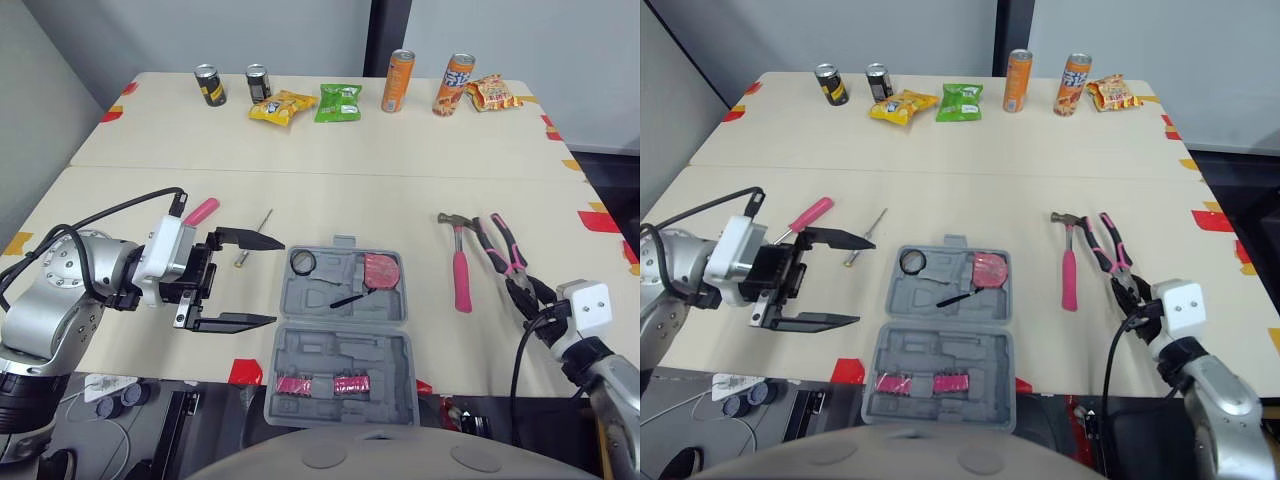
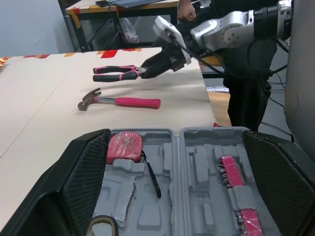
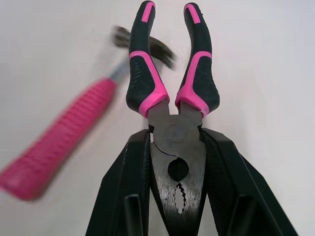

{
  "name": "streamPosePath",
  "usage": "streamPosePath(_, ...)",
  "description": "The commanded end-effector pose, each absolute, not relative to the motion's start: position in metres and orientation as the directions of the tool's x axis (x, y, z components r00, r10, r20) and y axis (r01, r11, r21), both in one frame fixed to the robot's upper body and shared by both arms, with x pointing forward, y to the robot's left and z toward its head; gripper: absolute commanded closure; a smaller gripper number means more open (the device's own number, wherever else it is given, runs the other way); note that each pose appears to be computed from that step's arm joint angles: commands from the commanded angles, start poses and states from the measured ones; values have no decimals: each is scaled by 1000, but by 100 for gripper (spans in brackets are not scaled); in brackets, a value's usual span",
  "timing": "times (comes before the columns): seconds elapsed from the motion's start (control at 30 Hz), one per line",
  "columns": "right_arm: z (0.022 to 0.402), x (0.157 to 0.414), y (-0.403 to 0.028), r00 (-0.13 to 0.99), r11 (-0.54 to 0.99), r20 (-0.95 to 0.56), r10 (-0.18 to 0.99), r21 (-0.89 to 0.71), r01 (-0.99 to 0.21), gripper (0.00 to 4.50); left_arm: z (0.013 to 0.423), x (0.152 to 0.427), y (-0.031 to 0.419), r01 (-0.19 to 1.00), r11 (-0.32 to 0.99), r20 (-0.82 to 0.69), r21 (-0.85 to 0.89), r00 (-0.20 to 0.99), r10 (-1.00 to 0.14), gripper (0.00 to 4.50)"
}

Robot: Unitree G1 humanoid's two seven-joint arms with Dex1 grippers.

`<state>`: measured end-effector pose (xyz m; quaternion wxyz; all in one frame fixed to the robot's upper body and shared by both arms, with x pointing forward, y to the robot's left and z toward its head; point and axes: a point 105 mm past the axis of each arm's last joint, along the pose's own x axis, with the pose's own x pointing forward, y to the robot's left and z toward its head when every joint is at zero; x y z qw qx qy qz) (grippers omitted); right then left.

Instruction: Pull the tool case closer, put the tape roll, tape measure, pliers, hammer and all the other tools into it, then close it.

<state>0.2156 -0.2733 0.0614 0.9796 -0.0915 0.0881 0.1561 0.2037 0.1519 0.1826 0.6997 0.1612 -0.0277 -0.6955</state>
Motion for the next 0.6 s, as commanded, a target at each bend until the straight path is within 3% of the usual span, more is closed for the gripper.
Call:
streamPosePath(0.03, 99, 223, -251, 871, 848, -133, 473, -199, -491, 349, 188, 203, 156, 960, -7, -162, 281, 40, -986, 0)
streamPosePath(0.17, 118, 224, -209, 691, 654, -177, 701, -227, -721, 349, 185, 203, 160, 962, -9, -170, 274, 40, -985, 0)
streamPosePath(0.27, 123, 220, -182, 532, 472, -253, 808, -261, -842, 349, 180, 201, 164, 965, -26, -192, 262, 26, -981, 0)
streamPosePath(0.43, 132, 224, -144, 331, 250, -319, 888, -269, -930, 349, 173, 202, 178, 966, -29, -248, 256, 36, -968, 0)
streamPosePath(0.6, 125, 228, -119, 207, 98, -427, 880, -262, -960, 349, 167, 202, 191, 970, -16, -287, 244, 56, -956, 0)
